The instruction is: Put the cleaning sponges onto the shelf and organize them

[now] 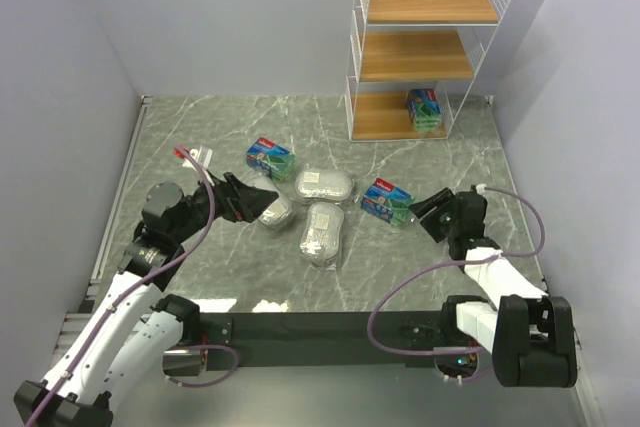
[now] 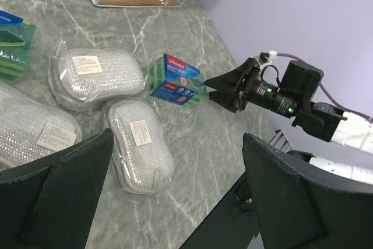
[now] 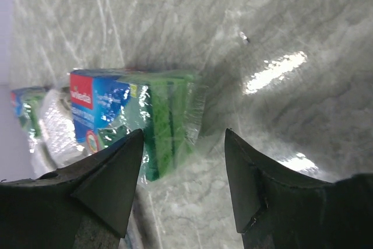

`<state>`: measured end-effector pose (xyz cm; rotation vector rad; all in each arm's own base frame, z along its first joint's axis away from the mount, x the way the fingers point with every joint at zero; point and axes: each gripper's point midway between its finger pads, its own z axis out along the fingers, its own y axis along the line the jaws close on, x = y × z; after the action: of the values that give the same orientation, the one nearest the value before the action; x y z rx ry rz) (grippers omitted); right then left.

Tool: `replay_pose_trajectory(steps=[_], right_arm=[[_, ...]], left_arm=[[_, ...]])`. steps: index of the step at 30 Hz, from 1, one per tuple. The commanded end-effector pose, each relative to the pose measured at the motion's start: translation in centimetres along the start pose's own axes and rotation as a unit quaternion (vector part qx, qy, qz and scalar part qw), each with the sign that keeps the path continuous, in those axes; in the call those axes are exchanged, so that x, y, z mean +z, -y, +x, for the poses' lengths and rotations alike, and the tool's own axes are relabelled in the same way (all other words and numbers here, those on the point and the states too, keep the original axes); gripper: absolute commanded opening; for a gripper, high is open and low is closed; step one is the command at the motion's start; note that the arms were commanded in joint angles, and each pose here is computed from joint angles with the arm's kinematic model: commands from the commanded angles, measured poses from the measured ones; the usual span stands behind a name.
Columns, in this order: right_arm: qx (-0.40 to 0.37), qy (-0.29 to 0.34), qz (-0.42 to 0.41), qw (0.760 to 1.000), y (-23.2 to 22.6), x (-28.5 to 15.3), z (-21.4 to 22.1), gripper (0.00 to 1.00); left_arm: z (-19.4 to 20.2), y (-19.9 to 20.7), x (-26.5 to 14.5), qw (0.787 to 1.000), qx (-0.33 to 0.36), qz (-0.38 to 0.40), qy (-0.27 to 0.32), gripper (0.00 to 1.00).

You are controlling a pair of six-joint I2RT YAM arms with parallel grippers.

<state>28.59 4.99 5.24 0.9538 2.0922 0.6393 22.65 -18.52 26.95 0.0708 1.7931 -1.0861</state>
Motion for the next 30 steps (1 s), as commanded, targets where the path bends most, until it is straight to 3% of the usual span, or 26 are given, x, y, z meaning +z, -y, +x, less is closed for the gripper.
replay_pose_trajectory(steps=[1, 8, 24, 30], right_arm=[[0.019, 0.019, -0.049, 0.998, -1.9, 0.5, -0.7, 0.65], [0.037, 0.03, -0.082, 0.995, -2.5, 1.0, -0.8, 0.61], [0.041, 0.012, -0.091, 0.995, -3.0, 1.2, -0.4, 0.0], [0.048, 0.017, -0.113, 0.992, -4.4, 0.2, -0.9, 0.0]], left_arm=[[-0.5, 1.2, -0.1, 1.0, 0.007, 0.026, 0.009, 0.99], [-0.6, 1.2, 0.0, 1.0, 0.008, 0.027, 0.009, 0.99], [-0.6, 1.2, 0.1, 1.0, 0.006, 0.027, 0.007, 0.99], [-0.6, 1.2, 0.0, 1.0, 0.006, 0.026, 0.009, 0.99]])
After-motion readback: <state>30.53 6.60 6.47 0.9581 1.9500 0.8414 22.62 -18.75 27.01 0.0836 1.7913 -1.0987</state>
